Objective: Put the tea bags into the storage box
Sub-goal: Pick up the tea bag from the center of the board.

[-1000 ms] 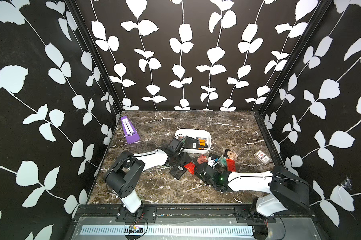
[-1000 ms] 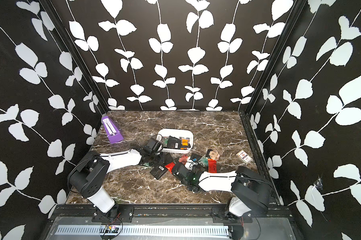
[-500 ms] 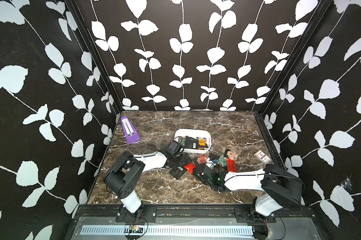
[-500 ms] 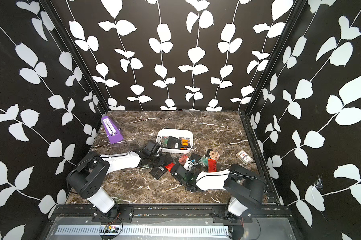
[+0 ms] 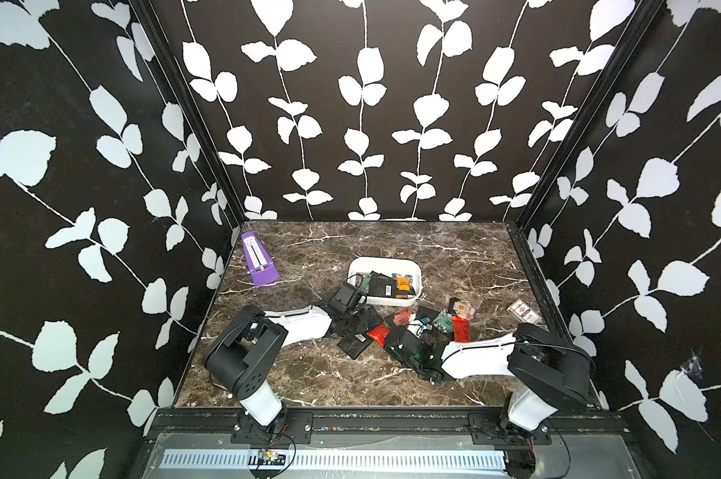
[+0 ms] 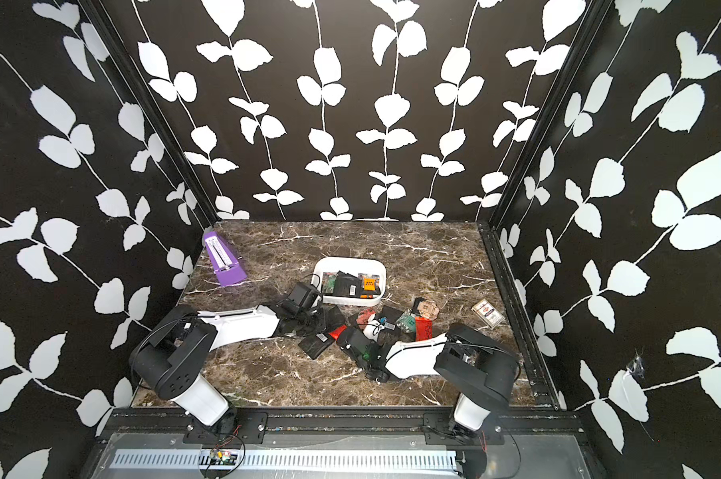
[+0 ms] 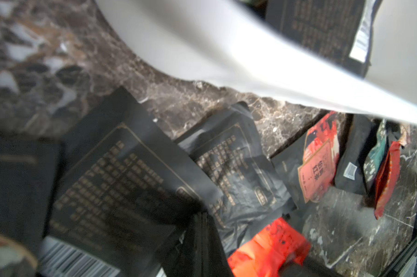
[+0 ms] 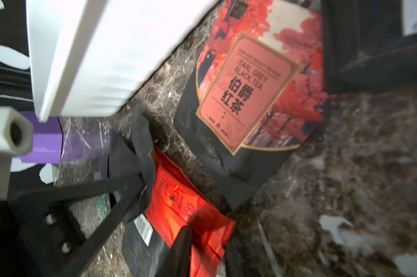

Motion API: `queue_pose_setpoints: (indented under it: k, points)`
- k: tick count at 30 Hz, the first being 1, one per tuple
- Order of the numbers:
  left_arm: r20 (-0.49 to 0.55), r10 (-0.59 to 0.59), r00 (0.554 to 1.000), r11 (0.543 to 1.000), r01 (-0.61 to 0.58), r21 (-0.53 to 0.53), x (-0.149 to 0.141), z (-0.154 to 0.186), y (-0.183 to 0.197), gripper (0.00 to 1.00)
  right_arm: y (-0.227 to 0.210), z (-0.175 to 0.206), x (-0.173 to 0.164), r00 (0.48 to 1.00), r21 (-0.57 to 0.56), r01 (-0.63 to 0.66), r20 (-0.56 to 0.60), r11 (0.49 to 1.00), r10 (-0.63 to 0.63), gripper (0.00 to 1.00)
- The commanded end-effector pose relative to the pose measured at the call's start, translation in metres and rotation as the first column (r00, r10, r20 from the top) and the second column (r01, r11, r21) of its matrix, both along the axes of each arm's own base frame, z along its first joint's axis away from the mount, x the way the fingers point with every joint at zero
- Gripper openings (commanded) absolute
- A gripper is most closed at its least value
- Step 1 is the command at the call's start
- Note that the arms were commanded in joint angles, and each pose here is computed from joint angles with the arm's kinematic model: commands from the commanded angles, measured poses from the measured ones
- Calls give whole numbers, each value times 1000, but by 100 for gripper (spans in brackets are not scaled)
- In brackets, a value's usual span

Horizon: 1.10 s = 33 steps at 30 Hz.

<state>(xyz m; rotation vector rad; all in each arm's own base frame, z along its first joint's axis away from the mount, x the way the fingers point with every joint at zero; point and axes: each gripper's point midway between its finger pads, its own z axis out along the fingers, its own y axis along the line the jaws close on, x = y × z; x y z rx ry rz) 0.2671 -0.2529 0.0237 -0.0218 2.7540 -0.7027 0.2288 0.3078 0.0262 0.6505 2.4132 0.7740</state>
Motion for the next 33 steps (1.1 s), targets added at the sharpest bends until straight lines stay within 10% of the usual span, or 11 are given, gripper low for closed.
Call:
queue_pose_setpoints:
  k: [1,7,25,33]
  points:
    - [-79,-9,997,999,13,44,-25,-14,13,0,11,7,6,999,6,-18,27,1000,18,19]
    - [-76,-11,997,1000,13,19,-28,-7,11,0,10,26,6,998,-37,-50,48,998,52,0]
    - [2,-53,999,991,52,-127,-32,96,-3,0,-41,124,-11,984,-201,-106,121,974,132,0]
    - [112,4,994,1000,-6,13,-34,114,39,4,-37,196,16,951,-217,-199,195,956,242,0]
